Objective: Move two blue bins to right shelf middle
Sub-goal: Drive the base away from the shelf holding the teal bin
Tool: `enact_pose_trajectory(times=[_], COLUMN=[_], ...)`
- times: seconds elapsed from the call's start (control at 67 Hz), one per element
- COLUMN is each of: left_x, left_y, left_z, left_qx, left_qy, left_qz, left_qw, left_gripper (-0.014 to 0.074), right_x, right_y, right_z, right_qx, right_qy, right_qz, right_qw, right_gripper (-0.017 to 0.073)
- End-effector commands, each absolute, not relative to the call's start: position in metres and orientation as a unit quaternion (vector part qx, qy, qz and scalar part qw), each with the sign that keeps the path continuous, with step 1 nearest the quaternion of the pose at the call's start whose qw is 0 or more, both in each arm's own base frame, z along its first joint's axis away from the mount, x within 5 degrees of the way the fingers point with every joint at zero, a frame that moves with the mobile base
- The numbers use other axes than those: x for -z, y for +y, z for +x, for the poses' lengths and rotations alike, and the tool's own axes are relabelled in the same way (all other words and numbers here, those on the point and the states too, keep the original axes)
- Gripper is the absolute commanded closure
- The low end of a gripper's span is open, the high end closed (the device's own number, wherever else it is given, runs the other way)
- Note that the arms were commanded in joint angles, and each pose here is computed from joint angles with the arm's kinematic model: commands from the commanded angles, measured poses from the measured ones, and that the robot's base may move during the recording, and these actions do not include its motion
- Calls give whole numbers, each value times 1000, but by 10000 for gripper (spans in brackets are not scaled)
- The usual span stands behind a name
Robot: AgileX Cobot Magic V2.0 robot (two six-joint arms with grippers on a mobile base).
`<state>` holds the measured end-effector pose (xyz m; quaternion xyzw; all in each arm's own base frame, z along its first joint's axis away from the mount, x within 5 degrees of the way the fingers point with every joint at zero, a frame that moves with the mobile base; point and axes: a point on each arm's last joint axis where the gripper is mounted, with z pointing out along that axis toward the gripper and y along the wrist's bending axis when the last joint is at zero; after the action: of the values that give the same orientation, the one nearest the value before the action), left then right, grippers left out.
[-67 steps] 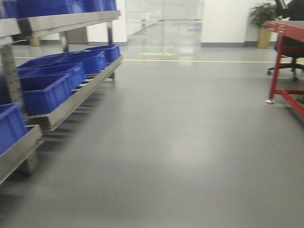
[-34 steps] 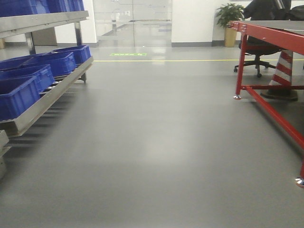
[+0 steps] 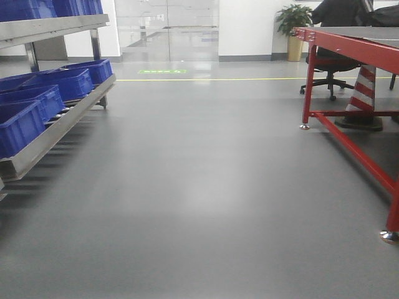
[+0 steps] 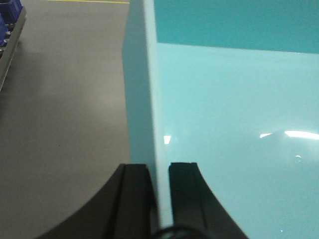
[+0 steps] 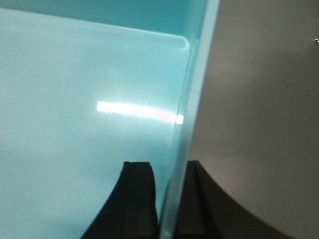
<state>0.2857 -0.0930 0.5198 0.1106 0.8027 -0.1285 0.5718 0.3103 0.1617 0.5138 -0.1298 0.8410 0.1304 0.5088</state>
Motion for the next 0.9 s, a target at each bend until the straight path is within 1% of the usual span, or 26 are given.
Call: enact_pose_trajectory(times=[0.0, 0.881], left_x=[-536, -536], left_y=[-94, -94], left_z=[275, 275], left_qx=[156, 156], left_qy=[773, 773], left_qz=[106, 106], left_qw=[606, 606], left_gripper=[704, 704], right_x=[-524, -524], right_y=[159, 159], right_z=[307, 307], right_qx=[-129, -129], right_qy=[823, 823], right_qz=[-136, -136], right_qw=[536, 536], right_gripper=[711, 711])
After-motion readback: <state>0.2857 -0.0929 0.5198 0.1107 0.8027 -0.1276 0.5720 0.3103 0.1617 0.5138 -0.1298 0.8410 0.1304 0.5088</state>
